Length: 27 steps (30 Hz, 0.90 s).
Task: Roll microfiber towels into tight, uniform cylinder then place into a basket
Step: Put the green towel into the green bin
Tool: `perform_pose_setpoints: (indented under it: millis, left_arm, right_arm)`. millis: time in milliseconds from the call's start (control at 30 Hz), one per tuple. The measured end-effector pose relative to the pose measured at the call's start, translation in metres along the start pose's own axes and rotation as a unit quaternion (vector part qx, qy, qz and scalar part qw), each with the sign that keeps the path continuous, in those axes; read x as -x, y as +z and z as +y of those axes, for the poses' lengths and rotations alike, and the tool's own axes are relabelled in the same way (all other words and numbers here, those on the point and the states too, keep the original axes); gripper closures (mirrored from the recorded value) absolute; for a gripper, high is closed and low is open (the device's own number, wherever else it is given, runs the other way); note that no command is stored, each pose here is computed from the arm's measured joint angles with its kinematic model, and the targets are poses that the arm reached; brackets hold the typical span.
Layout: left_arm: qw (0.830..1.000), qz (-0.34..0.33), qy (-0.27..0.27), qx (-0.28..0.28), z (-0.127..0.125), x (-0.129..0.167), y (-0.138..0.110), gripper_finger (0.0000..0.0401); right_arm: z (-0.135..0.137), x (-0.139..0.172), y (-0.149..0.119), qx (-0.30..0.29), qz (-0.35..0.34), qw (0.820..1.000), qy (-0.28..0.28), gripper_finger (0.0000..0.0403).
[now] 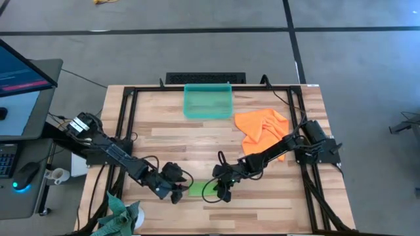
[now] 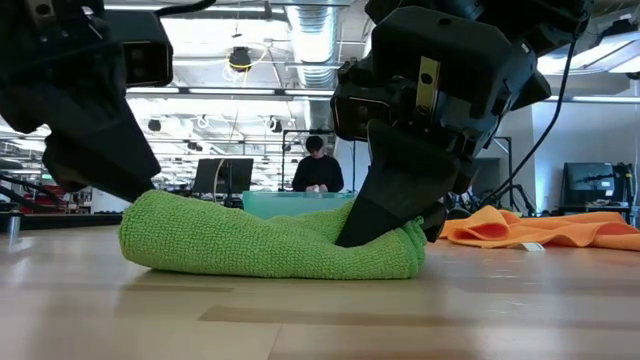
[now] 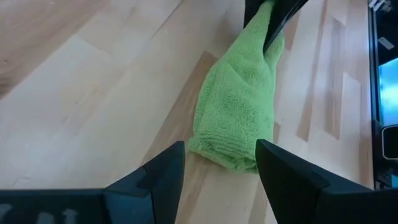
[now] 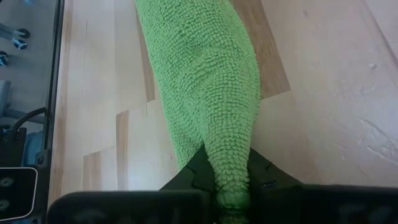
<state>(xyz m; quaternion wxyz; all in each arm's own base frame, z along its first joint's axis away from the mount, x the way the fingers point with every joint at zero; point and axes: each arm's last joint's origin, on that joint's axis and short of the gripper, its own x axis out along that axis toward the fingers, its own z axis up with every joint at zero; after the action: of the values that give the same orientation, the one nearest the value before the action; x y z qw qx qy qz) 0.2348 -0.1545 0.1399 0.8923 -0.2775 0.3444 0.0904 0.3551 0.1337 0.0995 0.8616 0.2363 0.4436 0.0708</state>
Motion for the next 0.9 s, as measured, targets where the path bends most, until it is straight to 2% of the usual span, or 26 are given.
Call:
perform_pose_setpoints:
  millis: [233, 567, 900]
  left_arm:
    - [1.000, -0.010, -0.019, -0.012, -0.004, 0.000, 0.002, 0.0212]
    - [0.999, -0.034, -0.002, -0.022, -0.003, 0.000, 0.003, 0.0212]
    - [0.999, -0.018, -0.020, -0.026, -0.001, -0.030, -0.014, 0.0212]
  right_arm:
    - [0.000, 0.000, 0.000, 0.000, 0.000, 1.000, 0.000, 0.0354]
    - [0.000, 0.000, 0.000, 0.000, 0.000, 1.000, 0.000, 0.0354]
    - [0.000, 0.000, 0.001, 0.000, -0.002, 1.000, 0.001, 0.0354]
